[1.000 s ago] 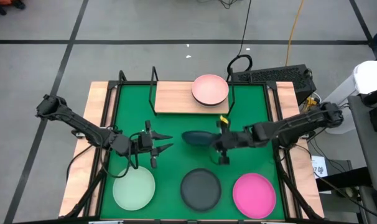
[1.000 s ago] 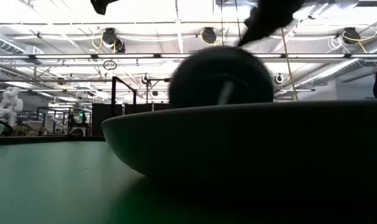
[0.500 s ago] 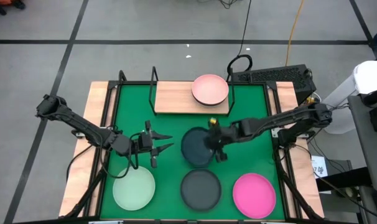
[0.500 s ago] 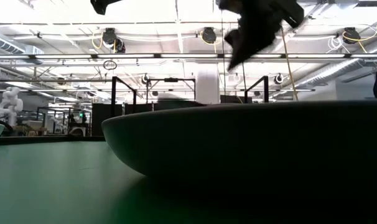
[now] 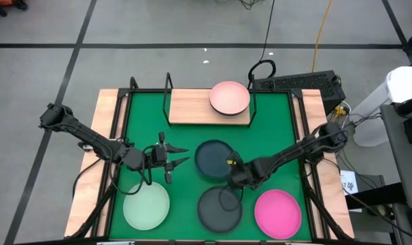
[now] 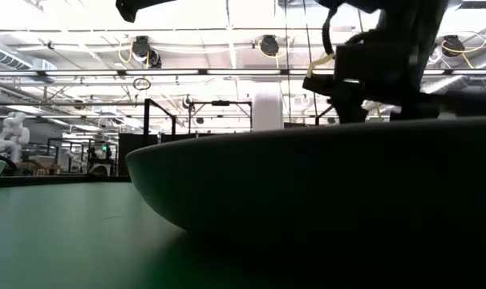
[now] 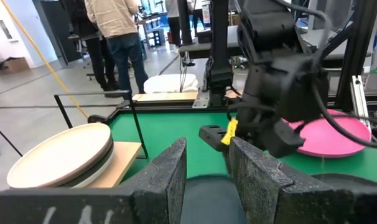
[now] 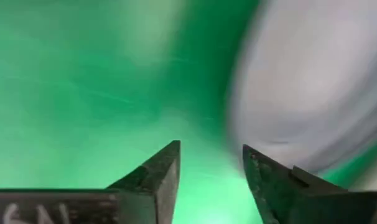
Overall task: Place and stack plates onto a shelf
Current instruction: Put the dark green plate on the shelf
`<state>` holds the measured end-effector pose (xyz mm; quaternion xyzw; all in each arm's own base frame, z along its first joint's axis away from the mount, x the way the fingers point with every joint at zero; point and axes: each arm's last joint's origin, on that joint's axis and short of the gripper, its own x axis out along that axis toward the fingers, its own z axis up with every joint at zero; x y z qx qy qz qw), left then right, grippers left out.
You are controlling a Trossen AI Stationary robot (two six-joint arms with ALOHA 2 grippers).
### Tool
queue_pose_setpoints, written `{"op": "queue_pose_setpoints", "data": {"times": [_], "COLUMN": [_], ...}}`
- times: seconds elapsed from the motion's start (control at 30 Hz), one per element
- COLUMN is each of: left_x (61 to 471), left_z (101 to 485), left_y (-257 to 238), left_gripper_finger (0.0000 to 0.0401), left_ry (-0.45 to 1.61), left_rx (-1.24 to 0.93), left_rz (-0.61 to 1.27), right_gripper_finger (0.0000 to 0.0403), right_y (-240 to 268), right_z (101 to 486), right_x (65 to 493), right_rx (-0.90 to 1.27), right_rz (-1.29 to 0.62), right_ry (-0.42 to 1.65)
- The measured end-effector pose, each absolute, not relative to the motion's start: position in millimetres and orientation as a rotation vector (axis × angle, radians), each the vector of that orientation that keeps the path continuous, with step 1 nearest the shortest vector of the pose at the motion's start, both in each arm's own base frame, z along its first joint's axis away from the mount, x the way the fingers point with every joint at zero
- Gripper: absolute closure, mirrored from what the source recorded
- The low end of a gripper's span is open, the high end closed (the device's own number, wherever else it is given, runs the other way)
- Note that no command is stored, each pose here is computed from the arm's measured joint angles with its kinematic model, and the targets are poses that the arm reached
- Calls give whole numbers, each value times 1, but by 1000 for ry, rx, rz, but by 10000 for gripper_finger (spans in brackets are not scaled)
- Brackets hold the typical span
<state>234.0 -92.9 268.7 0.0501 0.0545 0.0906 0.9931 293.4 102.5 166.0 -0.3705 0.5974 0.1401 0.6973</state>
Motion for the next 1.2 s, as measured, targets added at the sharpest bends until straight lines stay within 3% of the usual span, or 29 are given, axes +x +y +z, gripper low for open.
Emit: {"op": "queue_pose_setpoints", "data": {"times": [0.17,0.47,0.67,0.87,1.2], "left_x": [234,234,234,234,234], "left_z": [269,269,269,268,268], "left_y": [-93,-93,-93,-93,-93], "left_gripper_finger": [272,272,272,272,272], "left_ry": [108,109,109,109,111], "left_rx": [80,80,81,81,82], "left_rz": [183,182,182,182,182], "right_gripper_finger": [224,230,279,388,400], "right_y": [106,104,98,97,96], "right_z": [153,137,128,130,171], "right_x": [296,295,289,288,282], "right_rx": [-1017,-962,-957,-992,-1137], "right_rz": [222,252,243,240,275], "right_ry": [1258,1167,1168,1162,1017]}}
